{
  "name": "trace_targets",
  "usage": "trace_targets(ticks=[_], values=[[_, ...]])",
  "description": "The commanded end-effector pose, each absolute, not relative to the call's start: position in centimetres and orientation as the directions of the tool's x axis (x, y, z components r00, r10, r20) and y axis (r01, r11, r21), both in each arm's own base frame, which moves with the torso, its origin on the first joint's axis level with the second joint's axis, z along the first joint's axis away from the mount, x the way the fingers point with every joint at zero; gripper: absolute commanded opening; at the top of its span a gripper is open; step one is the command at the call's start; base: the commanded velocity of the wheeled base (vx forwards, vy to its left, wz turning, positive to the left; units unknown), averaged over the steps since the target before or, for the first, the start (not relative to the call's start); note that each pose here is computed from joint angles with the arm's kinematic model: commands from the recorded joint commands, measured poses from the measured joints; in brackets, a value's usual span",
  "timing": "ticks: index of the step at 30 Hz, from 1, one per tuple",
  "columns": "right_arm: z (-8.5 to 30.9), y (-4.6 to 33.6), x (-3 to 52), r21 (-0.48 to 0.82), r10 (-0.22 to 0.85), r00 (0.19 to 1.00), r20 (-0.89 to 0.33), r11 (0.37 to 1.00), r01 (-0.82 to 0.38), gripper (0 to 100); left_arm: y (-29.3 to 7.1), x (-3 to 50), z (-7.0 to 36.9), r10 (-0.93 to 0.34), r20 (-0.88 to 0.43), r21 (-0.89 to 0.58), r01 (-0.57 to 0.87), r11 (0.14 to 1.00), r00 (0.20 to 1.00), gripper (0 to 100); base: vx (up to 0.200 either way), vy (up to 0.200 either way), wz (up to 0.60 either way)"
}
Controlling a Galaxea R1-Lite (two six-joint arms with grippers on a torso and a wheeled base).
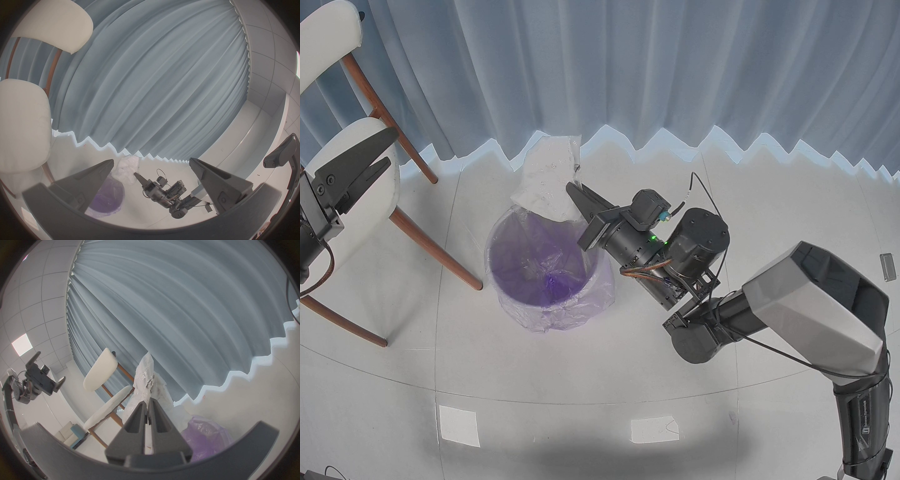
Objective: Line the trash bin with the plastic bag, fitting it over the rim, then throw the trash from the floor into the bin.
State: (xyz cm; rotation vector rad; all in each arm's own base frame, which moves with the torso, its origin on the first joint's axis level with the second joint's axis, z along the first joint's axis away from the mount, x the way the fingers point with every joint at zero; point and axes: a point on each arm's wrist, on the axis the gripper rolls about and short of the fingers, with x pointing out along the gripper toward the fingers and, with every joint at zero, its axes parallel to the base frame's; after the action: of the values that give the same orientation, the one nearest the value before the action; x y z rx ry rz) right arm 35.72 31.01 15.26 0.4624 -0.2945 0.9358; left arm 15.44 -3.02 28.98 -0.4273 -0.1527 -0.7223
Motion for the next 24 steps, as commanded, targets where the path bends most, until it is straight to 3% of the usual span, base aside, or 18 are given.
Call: trace_targets(ticks=[1,24], values=[[11.4,31.9,39.1,0.263,0.691,0.595,0.409,0.535,-0.803,0,-3.1,15.6,28.8,-0.609,0.274,-0.33,0.667,0.668,0.745,100,0.0,0.0,0.0],[5.2,33.3,41.3,0.311,0.702,0.618,0.354,0.535,-0.786,0,-3.3,15.7,28.4,-0.623,0.259,-0.338,0.673,0.657,0.738,100,0.0,0.0,0.0]])
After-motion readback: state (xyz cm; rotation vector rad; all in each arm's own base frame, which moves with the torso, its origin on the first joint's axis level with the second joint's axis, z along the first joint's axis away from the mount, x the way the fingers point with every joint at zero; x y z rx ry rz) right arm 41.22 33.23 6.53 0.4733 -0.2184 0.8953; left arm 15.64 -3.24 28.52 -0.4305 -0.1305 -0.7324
